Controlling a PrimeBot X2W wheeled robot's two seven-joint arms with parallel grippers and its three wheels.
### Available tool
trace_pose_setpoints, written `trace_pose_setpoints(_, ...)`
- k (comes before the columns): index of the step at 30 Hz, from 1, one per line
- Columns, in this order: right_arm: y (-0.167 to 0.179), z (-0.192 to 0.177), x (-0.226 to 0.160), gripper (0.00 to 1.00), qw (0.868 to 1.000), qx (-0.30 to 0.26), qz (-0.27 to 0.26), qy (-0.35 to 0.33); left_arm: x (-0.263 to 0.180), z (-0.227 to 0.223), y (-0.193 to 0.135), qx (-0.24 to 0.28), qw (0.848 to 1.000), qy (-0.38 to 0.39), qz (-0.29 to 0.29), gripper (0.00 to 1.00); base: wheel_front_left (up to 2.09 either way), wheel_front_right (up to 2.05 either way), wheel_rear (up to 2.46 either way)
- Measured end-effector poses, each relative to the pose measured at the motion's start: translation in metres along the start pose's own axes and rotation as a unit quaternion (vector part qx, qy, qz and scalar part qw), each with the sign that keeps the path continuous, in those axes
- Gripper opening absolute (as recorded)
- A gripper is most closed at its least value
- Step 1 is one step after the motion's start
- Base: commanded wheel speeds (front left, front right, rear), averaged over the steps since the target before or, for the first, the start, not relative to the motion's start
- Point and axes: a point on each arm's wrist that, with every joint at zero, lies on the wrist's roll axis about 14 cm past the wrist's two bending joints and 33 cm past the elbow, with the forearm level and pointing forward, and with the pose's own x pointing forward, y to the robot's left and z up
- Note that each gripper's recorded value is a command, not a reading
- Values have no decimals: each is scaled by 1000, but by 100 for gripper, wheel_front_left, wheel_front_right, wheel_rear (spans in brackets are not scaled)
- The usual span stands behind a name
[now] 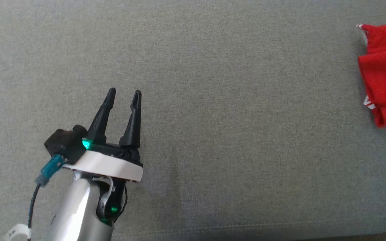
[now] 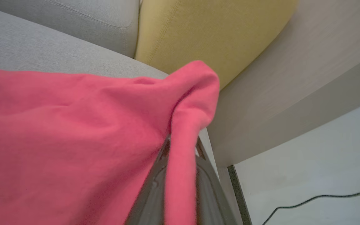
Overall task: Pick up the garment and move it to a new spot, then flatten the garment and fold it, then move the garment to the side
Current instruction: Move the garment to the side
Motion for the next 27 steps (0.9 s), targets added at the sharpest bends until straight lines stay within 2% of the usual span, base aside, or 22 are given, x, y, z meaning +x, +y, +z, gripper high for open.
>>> trace_pose_setpoints(5, 4, 2, 4, 0, 1000, 13, -5, 1, 1, -4, 3, -1, 1000, 5, 3, 100, 0, 0, 0)
trace_pose_setpoints(6, 6, 4, 4, 36, 1000, 16, -5, -1, 1, -4, 2, -1, 1000, 5, 2, 100, 0, 0, 0)
trace_pose_setpoints(7, 7, 5, 3, 100, 1000, 20, -6, -1, 1, -4, 2, -1, 1000, 5, 2, 100, 0, 0, 0)
trace_pose_setpoints(15, 2, 32, -11, 100, 997, 51, -22, -44, 1, 3, -7, 1, 1000, -3, -9, 100, 0, 0, 0)
trace_pose_setpoints(20, 13, 56, -30, 100, 993, 73, -13, -88, -2, 17, -16, 5, 1000, -20, -19, 100, 0, 0, 0)
trace_pose_setpoints(27, 61, 110, -70, 100, 970, 147, 44, -187, -14, 40, -20, 13, 999, -49, -18, 100, 0, 0, 0)
